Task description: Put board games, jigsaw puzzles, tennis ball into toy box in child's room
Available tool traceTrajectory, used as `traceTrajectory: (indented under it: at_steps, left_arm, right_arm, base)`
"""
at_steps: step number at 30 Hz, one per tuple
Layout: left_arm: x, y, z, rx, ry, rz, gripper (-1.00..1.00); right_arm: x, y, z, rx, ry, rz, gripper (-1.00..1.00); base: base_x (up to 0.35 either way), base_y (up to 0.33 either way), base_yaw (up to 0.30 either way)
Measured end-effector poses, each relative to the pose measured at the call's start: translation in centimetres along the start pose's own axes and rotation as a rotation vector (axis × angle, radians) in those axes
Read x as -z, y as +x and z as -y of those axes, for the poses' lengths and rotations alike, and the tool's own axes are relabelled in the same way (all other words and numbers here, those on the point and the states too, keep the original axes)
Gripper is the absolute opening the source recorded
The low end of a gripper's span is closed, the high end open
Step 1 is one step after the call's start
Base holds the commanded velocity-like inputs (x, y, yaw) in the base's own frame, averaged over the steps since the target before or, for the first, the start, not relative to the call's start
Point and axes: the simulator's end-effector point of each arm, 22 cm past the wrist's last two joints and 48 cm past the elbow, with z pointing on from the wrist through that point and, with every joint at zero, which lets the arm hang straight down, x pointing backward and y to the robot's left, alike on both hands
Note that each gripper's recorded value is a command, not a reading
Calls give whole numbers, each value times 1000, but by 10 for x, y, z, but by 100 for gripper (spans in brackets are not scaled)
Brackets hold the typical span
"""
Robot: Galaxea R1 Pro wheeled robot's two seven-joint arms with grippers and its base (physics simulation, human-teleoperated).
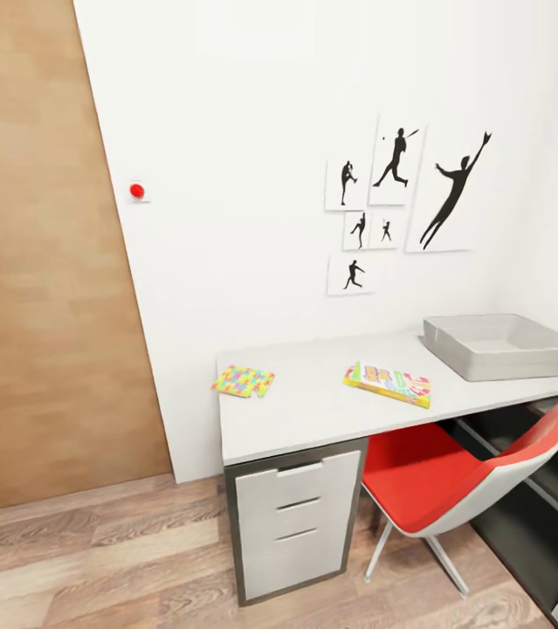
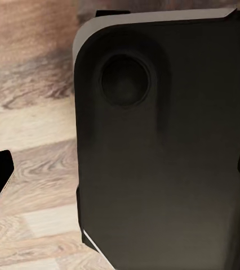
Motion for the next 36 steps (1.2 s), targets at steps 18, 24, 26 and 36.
traceTrajectory:
  at_steps: [18, 24, 26, 36]
  left_arm:
    - [0, -20, 8, 1, 15, 36, 100]
    - [0, -26, 13, 2, 21, 46, 100]
    - [0, -27, 14, 2, 23, 48, 100]
    - [1, -36, 21, 2, 31, 60, 100]
  right_arm:
    - [0, -10, 2, -1, 3, 16, 100]
    - [0, -15, 3, -1, 5, 23, 100]
    - [0, -17, 3, -1, 5, 25, 100]
    - [0, -25, 3, -1, 5, 35, 100]
  base:
    - [0, 0, -286]
    - [0, 0, -286]
    - [0, 0, -286]
    - [0, 0, -286]
